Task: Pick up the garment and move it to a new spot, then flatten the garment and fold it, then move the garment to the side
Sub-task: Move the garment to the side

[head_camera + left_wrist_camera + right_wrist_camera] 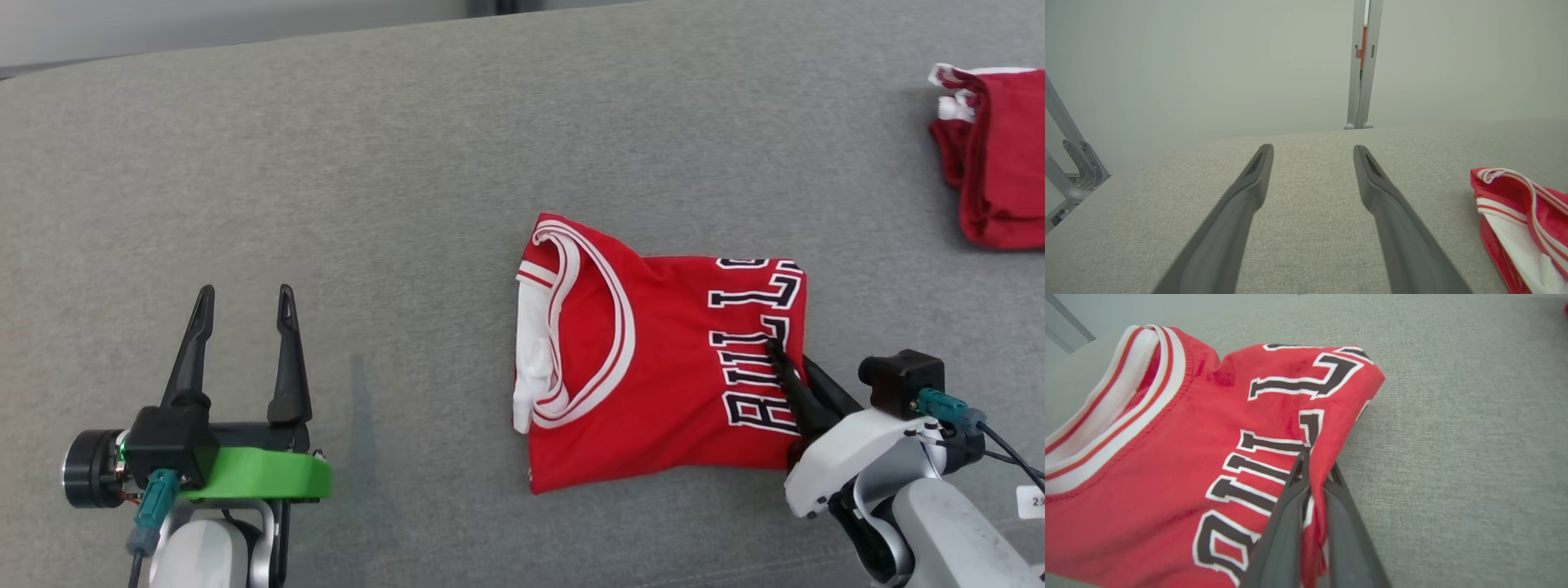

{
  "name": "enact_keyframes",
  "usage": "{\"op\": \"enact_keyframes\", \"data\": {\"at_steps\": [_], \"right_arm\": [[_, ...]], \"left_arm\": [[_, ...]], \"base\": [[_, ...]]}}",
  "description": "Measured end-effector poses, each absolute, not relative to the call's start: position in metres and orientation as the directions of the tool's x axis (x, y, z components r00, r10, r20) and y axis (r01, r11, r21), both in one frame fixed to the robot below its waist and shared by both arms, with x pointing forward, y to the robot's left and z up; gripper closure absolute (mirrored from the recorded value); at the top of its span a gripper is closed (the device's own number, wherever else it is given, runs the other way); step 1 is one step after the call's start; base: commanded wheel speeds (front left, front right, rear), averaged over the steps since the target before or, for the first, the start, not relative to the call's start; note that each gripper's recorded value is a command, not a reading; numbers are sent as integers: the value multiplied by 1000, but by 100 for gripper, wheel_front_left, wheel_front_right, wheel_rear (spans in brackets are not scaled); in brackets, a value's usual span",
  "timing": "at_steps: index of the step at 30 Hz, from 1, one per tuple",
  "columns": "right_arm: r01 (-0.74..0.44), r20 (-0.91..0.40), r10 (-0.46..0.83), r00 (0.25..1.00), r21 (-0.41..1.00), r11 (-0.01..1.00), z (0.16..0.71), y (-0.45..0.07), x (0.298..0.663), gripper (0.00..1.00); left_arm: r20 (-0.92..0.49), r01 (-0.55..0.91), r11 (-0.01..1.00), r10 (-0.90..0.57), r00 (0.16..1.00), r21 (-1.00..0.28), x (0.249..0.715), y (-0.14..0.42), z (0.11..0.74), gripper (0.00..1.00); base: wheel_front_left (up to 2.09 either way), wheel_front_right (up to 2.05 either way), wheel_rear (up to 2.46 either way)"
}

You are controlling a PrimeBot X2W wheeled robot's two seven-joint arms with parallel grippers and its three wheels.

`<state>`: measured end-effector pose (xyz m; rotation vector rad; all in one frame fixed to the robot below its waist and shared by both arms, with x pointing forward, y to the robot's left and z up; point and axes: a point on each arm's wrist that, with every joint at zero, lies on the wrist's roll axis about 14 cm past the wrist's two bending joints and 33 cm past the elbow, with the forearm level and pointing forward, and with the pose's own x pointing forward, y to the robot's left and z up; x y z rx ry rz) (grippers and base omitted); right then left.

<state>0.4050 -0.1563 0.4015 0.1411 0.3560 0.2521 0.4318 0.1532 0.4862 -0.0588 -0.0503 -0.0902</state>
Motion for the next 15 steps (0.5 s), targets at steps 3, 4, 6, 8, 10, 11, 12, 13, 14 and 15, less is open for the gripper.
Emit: {"op": "enact_keyframes", "data": {"at_steps": [3,4,6,8,10,11,12,13,14,15], "right_arm": [[-145,-321,189,928,154,977,408,-189,396,100],[-120,-319,162,934,148,982,410,-200,393,100],[-83,-310,122,943,135,987,415,-215,389,100],[-51,-302,87,949,125,991,420,-227,386,100],[-17,-294,50,955,114,993,425,-241,382,100],[-5,-289,35,957,103,995,429,-248,382,100],[4,-278,23,960,96,995,433,-253,383,100],[11,-263,12,965,85,996,438,-259,385,100],[15,-248,3,969,73,997,444,-264,390,100],[19,-234,-2,972,72,997,449,-267,395,100]], "left_arm": [[62,164,984,-160,985,-65,439,129,486,0],[66,187,980,-183,981,-70,442,120,487,0],[69,224,972,-219,973,-75,446,107,486,0],[74,261,962,-255,964,-80,450,93,486,0],[80,302,950,-296,952,-84,454,77,486,0],[81,321,943,-315,946,-86,456,70,487,0],[85,335,938,-328,941,-87,458,65,487,0],[93,349,933,-342,935,-88,460,59,489,0],[99,363,928,-354,930,-90,463,54,490,0],[100,375,923,-366,925,-89,465,50,490,0]], "base": [[0,0,0],[0,0,0],[0,0,0],[0,0,0],[0,0,0],[0,0,0],[0,0,0],[0,0,0],[0,0,0],[0,0,0]]}}
